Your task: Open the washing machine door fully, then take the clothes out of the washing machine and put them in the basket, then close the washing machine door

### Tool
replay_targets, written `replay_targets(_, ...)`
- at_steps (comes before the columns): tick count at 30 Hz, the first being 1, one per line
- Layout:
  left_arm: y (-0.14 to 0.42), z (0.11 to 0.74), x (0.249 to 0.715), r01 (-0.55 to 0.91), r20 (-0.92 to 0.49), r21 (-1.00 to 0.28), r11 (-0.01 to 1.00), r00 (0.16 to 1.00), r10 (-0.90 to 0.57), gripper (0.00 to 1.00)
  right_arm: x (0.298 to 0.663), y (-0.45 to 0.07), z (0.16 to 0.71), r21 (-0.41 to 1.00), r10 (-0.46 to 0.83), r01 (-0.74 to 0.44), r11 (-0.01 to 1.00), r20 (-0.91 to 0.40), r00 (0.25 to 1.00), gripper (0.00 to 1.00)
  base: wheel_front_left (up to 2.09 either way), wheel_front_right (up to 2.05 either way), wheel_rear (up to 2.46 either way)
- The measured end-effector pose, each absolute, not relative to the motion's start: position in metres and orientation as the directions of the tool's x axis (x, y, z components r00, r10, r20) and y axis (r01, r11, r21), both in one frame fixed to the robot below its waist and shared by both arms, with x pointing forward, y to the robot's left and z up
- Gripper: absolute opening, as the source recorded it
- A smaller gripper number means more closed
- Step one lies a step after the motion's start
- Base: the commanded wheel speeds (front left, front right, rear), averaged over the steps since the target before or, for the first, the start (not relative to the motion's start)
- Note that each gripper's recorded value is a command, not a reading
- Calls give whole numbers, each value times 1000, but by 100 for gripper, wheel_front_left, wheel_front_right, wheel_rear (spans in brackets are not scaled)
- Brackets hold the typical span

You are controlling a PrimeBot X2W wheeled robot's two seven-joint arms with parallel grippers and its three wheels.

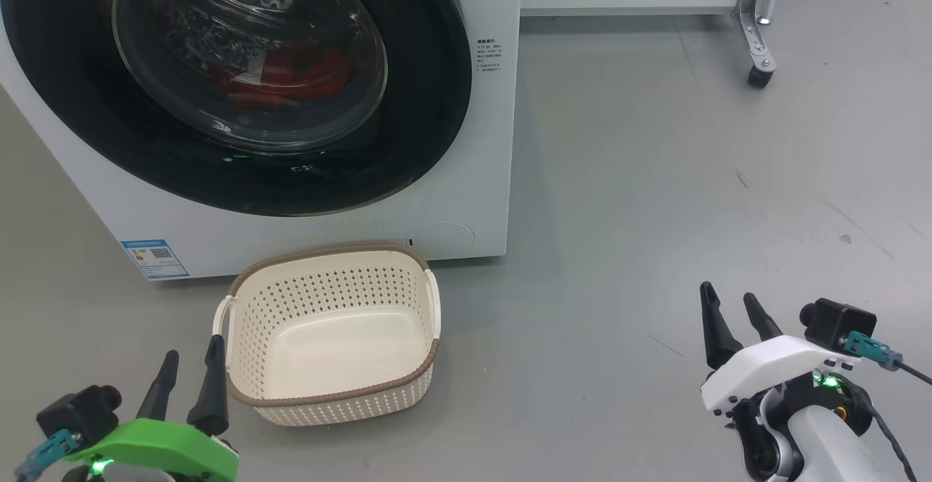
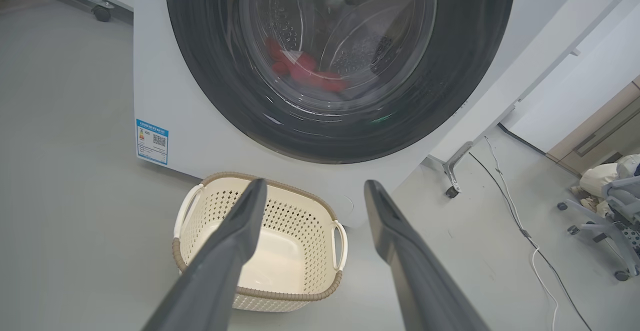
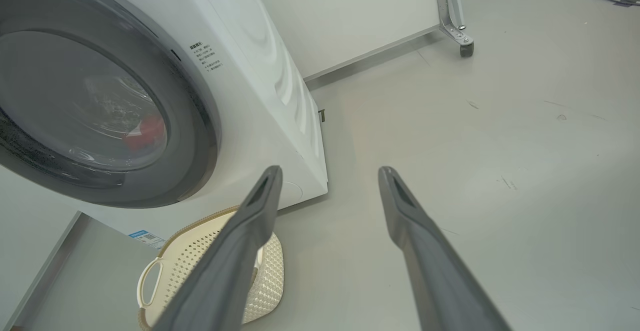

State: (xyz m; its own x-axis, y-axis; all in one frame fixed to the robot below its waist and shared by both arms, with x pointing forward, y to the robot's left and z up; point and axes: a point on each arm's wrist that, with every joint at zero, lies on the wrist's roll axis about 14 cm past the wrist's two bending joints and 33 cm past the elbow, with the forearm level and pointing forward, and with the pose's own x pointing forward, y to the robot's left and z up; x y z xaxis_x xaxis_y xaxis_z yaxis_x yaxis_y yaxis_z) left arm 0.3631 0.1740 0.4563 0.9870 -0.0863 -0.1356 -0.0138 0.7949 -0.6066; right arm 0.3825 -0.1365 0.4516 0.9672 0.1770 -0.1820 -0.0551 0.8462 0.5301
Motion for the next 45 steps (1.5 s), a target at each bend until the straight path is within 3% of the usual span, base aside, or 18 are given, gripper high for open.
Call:
replay_targets(30, 163, 460, 361, 124, -82, -246, 961, 986, -148, 100, 393, -112, 453, 148, 283, -261, 954, -154, 947, 100, 0, 0, 0)
replay_targets(35, 164, 468, 366, 144, -51, -178, 973, 987, -156, 100, 395, -112, 456, 97, 282, -271, 958, -139, 949, 100, 0, 0, 0)
replay_targets(45, 186, 468, 368, 63, -50, -186, 981, 996, -73, 100, 402, -140, 461, 77, 185, -176, 981, -125, 975, 100, 0, 0, 0)
